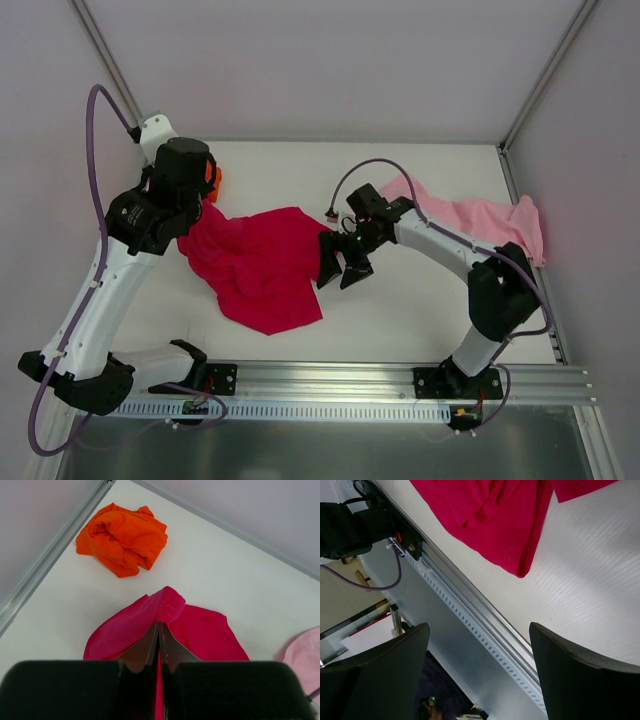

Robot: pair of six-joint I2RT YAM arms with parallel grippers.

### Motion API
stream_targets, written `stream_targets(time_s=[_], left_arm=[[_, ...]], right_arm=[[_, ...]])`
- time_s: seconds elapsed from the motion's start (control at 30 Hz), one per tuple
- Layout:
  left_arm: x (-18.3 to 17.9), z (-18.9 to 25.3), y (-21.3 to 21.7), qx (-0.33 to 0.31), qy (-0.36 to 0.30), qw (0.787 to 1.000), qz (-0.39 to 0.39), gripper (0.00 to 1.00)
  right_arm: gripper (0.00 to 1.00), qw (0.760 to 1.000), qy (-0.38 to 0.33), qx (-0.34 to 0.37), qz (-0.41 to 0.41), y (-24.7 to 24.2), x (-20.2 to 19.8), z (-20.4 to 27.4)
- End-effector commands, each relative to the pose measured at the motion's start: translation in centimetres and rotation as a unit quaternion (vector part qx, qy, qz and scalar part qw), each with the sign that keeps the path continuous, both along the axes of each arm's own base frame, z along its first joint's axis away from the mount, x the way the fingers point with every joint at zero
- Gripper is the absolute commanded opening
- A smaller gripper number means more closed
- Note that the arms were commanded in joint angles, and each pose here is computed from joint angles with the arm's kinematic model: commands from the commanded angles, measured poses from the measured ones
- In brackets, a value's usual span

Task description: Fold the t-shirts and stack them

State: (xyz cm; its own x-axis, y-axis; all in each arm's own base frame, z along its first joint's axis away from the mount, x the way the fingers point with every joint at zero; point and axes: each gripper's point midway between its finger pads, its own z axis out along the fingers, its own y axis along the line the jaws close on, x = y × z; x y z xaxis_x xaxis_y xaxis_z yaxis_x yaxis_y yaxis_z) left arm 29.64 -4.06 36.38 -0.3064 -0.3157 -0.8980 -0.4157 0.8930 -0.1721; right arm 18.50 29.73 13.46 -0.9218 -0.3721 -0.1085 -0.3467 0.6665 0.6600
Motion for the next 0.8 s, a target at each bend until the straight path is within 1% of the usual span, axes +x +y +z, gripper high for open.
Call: stream_targets(time_s=[0.0, 0.07, 0.1, 0.17, 0.2, 0.27, 0.3, 0.4, 0.43, 0.5, 0.53, 0.57, 0.63, 0.77], left_arm=[[0.1, 1.8, 0.5, -0.009, -0.041, 0.999, 0.017, 0.0], [0.2, 1.6, 0.3, -0.008, -0.038, 0.999, 0.012, 0.0], [0.2, 1.7, 0.2, -0.009, -0.039, 0.999, 0.011, 0.0], [0.2, 1.6, 0.1, -0.01, -0.038, 0.999, 0.009, 0.0], [0.1, 1.8, 0.2, -0.011, -0.04, 0.999, 0.009, 0.0], [0.0, 2.0, 0.3, -0.013, -0.044, 0.999, 0.008, 0.0], [-0.2, 2.3, 0.4, -0.014, -0.046, 0.999, 0.008, 0.0], [-0.7, 2.6, 0.8, -0.012, -0.049, 0.999, 0.013, 0.0], [-0.7, 2.5, 0.8, -0.011, -0.047, 0.999, 0.014, 0.0], [-1.0, 2.3, 1.2, -0.009, -0.047, 0.999, 0.022, 0.0], [-1.2, 2.2, 1.4, -0.008, -0.047, 0.999, 0.025, 0.0], [-1.3, 2.0, 1.5, -0.008, -0.048, 0.998, 0.028, 0.0], [-1.6, 1.8, 1.8, -0.006, -0.046, 0.998, 0.03, 0.0], [-1.7, 1.6, 1.8, -0.002, -0.047, 0.999, 0.026, 0.0]], right_arm=[[0.86, 0.998, 0.026, 0.053, 0.002, 2.3, 0.8, -0.8], [0.86, 0.999, 0.029, 0.041, 0.002, 2.8, 1.4, -2.2], [0.85, 0.999, 0.039, 0.022, -0.002, 2.9, 1.8, -4.0], [0.84, 1.0, 0.028, 0.012, -0.004, 3.7, 2.7, -5.2], [0.82, 0.999, 0.036, 0.0, -0.009, 3.9, 2.9, -6.3], [0.82, 0.999, 0.033, 0.009, -0.002, 5.3, 3.1, -6.5], [0.82, 0.999, 0.037, 0.002, 0.0, 5.7, 3.0, -7.2], [0.82, 0.999, 0.028, 0.0, 0.027, 7.8, 2.2, -7.2], [0.82, 0.999, 0.027, 0.0, 0.045, 8.7, 1.2, -7.1], [0.81, 0.998, 0.01, 0.01, 0.062, 10.2, 1.0, -6.0], [0.82, 0.997, 0.012, 0.003, 0.081, 10.6, -0.1, -6.1], [0.82, 0.996, -0.003, 0.004, 0.089, 11.3, 0.0, -5.3], [0.82, 0.994, -0.005, -0.006, 0.11, 11.7, -1.1, -5.0], [0.82, 0.993, -0.018, -0.019, 0.111, 12.3, -1.4, -4.8]])
